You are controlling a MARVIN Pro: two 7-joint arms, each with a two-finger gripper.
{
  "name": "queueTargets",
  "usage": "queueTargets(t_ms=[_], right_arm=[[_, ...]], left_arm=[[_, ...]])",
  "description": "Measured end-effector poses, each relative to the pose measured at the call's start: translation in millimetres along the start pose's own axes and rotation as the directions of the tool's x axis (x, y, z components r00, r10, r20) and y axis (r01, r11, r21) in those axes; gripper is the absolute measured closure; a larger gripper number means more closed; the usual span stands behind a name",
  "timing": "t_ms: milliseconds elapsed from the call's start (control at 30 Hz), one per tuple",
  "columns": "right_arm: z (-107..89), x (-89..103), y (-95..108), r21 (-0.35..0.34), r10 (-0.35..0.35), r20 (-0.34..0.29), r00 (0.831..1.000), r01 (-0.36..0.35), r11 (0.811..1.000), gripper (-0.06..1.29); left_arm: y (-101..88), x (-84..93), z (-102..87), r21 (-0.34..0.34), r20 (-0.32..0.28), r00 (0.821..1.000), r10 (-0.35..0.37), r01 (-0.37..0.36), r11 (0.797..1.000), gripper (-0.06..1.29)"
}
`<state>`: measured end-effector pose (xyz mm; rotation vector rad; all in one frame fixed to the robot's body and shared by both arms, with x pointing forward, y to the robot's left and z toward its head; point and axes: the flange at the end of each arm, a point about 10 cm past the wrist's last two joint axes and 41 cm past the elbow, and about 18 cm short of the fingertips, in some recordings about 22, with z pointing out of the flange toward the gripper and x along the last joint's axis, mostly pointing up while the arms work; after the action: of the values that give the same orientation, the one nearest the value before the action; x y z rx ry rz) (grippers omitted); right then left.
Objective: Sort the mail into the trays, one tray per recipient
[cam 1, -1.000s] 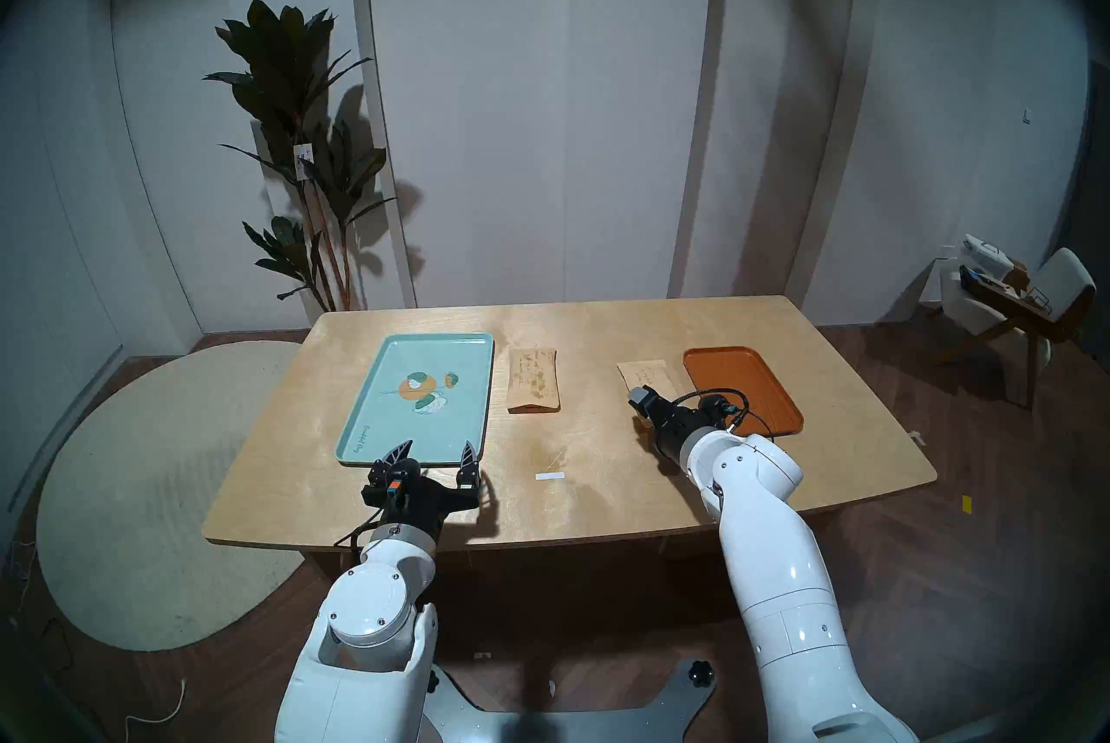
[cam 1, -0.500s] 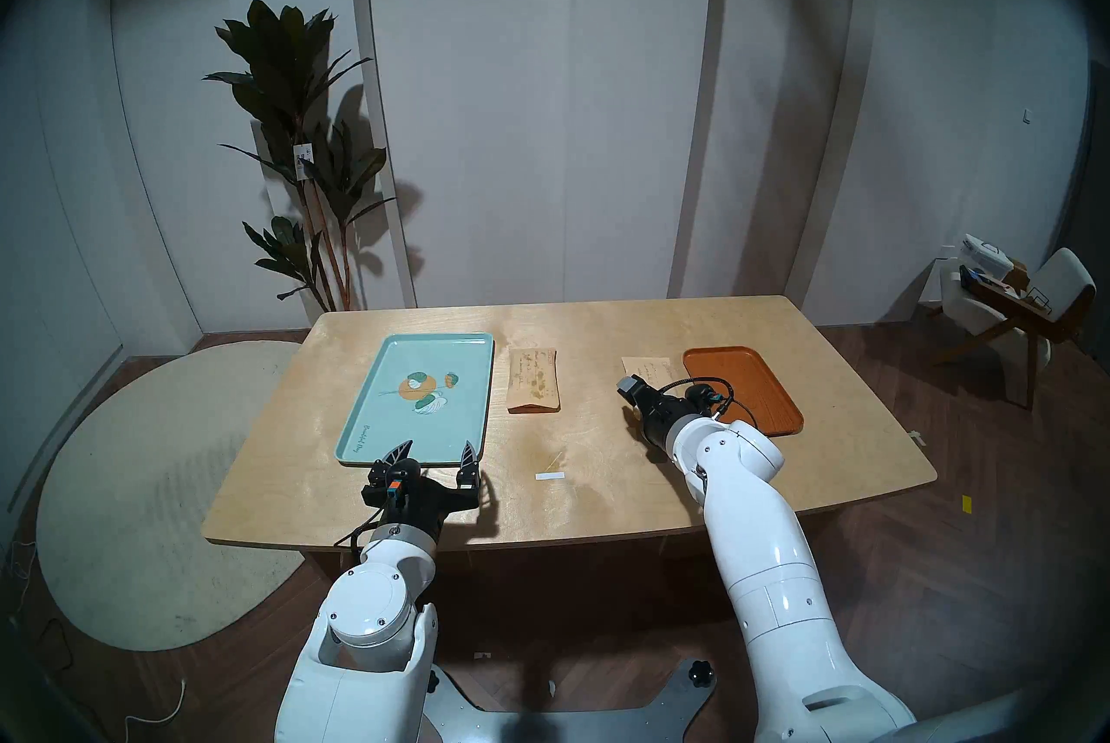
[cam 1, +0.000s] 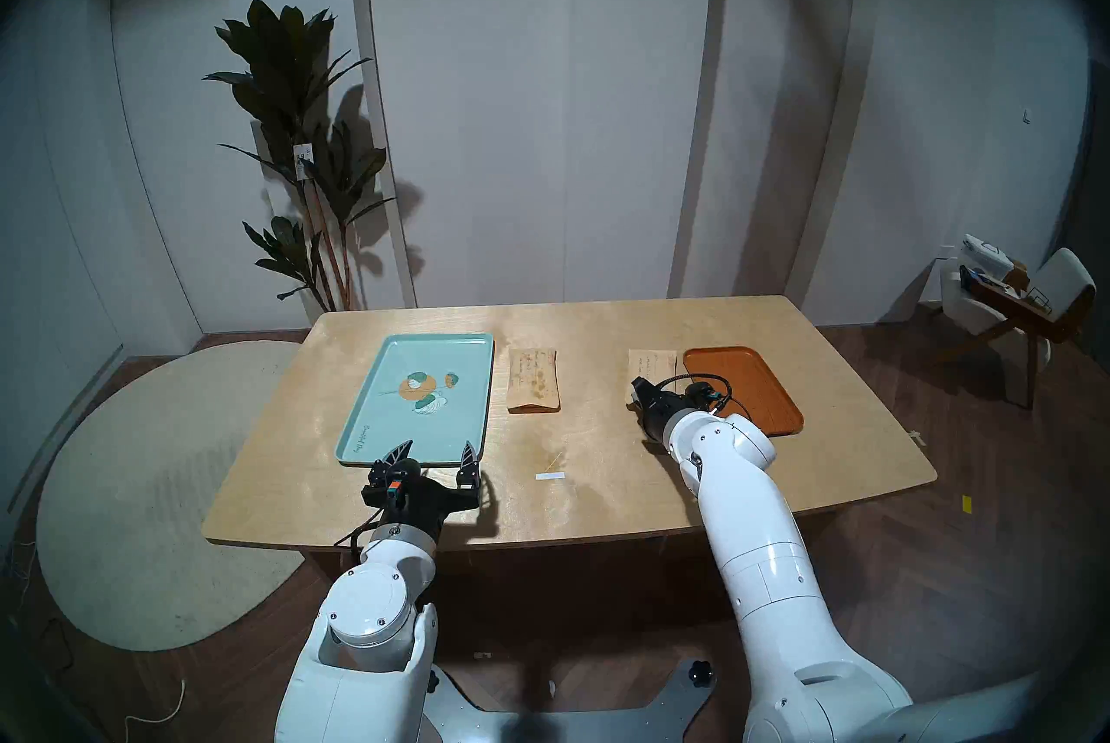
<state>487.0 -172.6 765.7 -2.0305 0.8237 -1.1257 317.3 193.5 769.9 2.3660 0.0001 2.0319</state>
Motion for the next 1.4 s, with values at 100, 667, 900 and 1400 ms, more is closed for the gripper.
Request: queueTargets(t_ms=[100, 667, 900, 1400], right_arm=[[0.9, 2.3, 0.4, -0.001, 0.014, -0.006, 1.000, -0.014, 1.000, 0.68], [7.8, 11.6, -7.4, -0.012, -0.030, -0.026, 0.999, 0.030, 0.999, 1.26], [8.0, 27.4, -28.3, 0.015, -0.089, -0.064, 0.994, 0.090, 0.996, 1.26], [-7.0, 58.6, -61.9, 0.022, -0.191, -0.156, 0.969, 0.197, 0.980, 1.26]], left_arm=[[0.0, 0.0, 0.0, 0.000, 0.000, 1.000, 0.000, 0.000, 1.000, -0.02], [0.0, -0.2, 0.0, 0.000, 0.001, 1.000, 0.000, 0.000, 1.000, -0.02], [0.0, -0.4, 0.0, 0.000, 0.001, 1.000, 0.000, 0.000, 1.000, -0.02], [0.0, -0.4, 0.0, 0.000, 0.001, 1.000, 0.000, 0.000, 1.000, -0.02]])
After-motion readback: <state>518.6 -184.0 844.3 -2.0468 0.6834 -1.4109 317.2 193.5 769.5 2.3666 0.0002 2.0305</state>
